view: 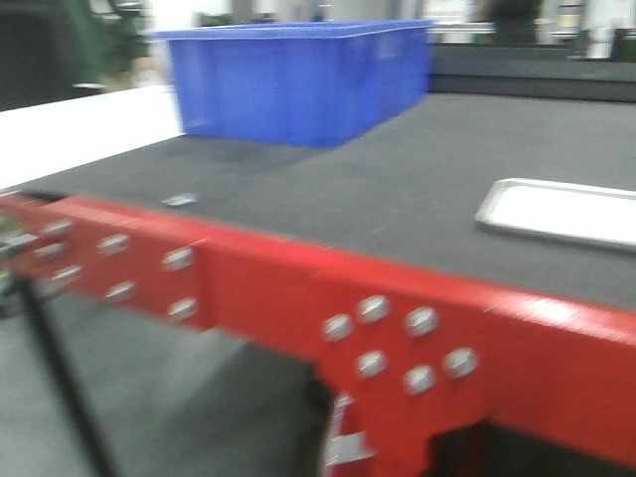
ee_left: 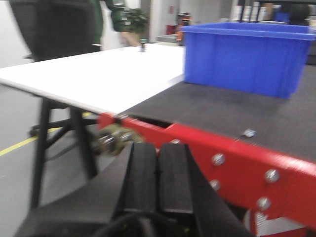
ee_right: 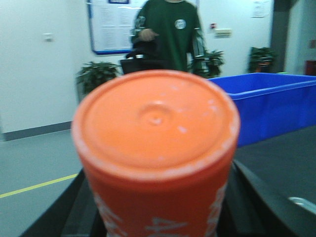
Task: Grab orange capacitor from left shelf to right conveyor
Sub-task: 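Position the base facing the silver tray on the conveyor, then lower the held cylinder onto the silver tray with the right gripper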
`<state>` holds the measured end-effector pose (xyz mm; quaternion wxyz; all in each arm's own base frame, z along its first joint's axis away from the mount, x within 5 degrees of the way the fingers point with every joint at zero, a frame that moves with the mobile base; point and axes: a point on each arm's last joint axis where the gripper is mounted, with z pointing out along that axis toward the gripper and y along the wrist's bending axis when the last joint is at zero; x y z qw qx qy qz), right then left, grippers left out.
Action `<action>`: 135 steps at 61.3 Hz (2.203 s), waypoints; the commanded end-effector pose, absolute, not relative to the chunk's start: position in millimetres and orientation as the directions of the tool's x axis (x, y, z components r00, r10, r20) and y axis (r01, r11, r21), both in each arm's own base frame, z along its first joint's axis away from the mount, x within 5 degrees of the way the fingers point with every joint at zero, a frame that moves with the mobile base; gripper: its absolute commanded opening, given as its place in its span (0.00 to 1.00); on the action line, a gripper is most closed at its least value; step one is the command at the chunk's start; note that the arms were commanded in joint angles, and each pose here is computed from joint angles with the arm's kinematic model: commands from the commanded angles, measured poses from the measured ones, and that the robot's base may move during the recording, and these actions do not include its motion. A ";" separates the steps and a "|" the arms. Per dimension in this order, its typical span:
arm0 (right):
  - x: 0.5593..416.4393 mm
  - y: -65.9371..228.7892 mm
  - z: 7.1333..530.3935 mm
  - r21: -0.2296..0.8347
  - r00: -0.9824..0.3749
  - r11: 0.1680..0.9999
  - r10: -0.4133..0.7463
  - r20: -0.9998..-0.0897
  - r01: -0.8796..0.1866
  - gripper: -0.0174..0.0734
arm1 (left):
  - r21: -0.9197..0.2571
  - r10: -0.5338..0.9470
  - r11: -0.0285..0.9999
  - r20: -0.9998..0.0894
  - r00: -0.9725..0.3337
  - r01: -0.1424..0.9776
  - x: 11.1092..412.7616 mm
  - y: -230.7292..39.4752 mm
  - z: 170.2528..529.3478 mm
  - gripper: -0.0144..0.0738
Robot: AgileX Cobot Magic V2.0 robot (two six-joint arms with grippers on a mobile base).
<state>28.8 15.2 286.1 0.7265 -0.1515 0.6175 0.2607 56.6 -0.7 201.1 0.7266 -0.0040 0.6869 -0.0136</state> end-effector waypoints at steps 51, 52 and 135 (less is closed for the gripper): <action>21.3 12.5 302.6 0.086 0.201 0.800 0.251 -0.947 -0.594 0.25 | -0.033 -0.035 0.999 -0.991 0.131 0.023 56.3 -1.1 202.4 0.02; 21.3 12.5 302.6 0.086 0.201 0.800 0.251 -0.947 -0.594 0.25 | -0.033 -0.035 0.999 -0.991 0.131 0.023 56.3 -1.1 202.4 0.02; 204.7 178.6 240.1 0.079 -0.019 0.639 0.100 -0.995 -0.765 0.25 | -0.033 -0.035 0.999 -0.991 0.131 0.023 56.3 -1.1 202.4 0.02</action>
